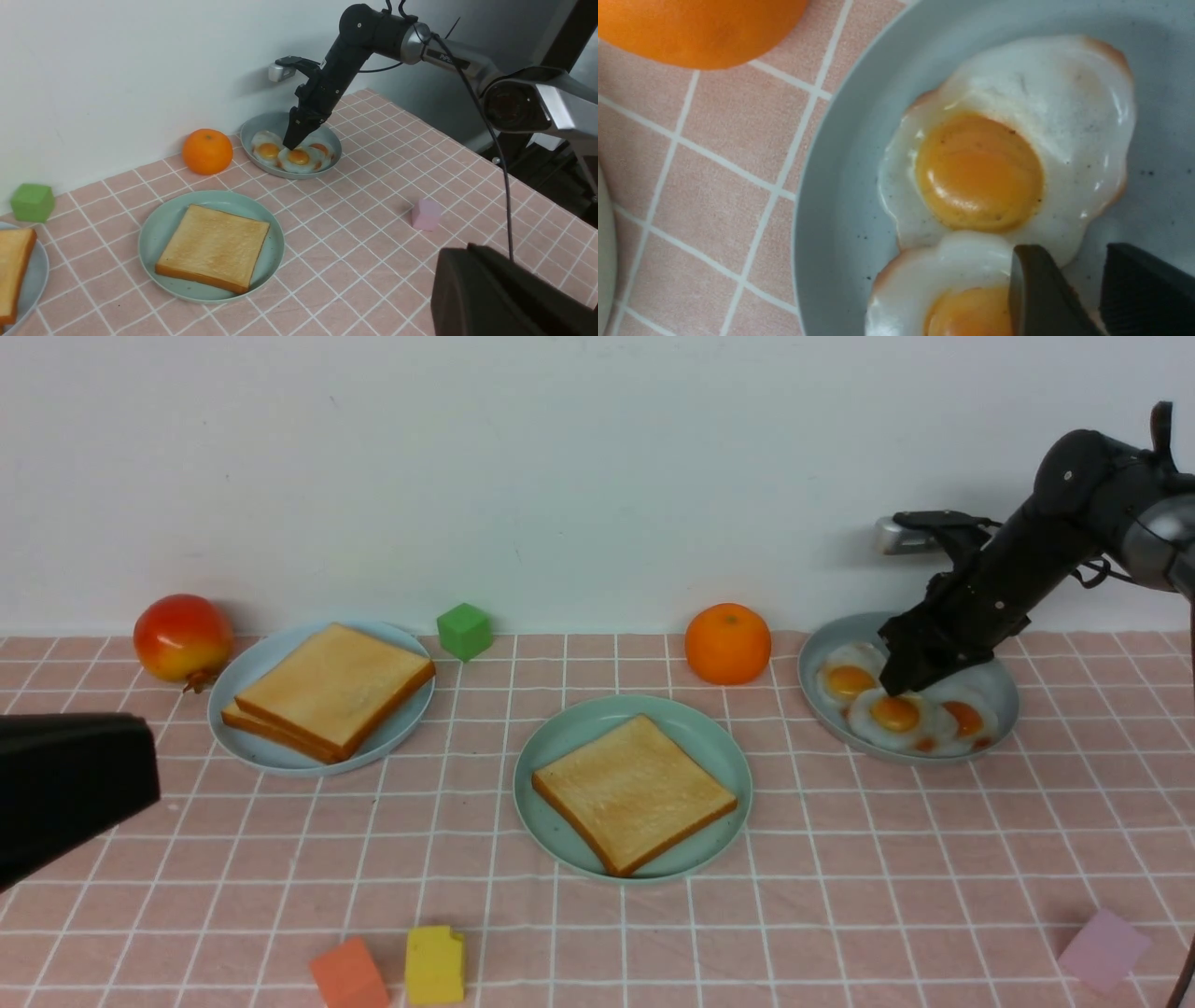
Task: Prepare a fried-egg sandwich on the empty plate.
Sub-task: Use the right arm to grab a fried egg, then use the right arm to place the fried egg on the slice of bread in the middle
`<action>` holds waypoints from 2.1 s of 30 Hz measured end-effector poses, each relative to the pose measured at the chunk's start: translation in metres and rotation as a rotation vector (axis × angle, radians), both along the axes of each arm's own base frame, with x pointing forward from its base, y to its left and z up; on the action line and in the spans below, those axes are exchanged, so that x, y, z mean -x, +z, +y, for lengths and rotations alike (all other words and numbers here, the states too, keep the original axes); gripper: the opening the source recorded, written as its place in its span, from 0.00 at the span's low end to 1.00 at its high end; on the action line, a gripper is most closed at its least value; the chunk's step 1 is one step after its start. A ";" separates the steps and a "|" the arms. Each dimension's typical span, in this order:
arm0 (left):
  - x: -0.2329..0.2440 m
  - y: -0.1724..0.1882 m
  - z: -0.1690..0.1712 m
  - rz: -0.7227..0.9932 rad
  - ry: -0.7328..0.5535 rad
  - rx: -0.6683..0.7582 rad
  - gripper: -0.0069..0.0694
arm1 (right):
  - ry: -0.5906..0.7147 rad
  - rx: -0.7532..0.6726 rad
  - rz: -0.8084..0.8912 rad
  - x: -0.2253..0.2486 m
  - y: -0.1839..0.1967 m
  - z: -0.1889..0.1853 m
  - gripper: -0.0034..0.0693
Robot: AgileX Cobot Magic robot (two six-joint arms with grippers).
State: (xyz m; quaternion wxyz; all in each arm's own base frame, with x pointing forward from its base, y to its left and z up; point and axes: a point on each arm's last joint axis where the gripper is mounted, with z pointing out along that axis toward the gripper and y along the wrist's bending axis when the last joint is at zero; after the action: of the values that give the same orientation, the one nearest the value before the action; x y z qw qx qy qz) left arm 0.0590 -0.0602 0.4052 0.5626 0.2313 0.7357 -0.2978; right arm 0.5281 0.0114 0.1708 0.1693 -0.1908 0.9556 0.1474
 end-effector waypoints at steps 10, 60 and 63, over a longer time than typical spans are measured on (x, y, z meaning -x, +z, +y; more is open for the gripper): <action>-0.001 0.000 0.001 -0.018 0.012 -0.019 0.08 | 0.002 -0.003 0.005 0.000 0.000 0.000 0.08; -0.014 -0.017 0.005 0.115 0.135 -0.169 0.09 | 0.155 -0.046 -0.196 0.113 0.050 0.211 0.06; -0.014 -0.017 0.005 0.116 0.135 -0.169 0.09 | 0.149 -0.046 -0.188 0.111 0.042 0.212 0.07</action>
State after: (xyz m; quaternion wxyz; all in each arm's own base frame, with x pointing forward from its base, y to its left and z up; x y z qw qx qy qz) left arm 0.0728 -0.0549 0.3878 0.5163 0.2104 0.8034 -0.2089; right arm 0.4175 0.2239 0.2125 0.2512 -0.2702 0.9151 0.1628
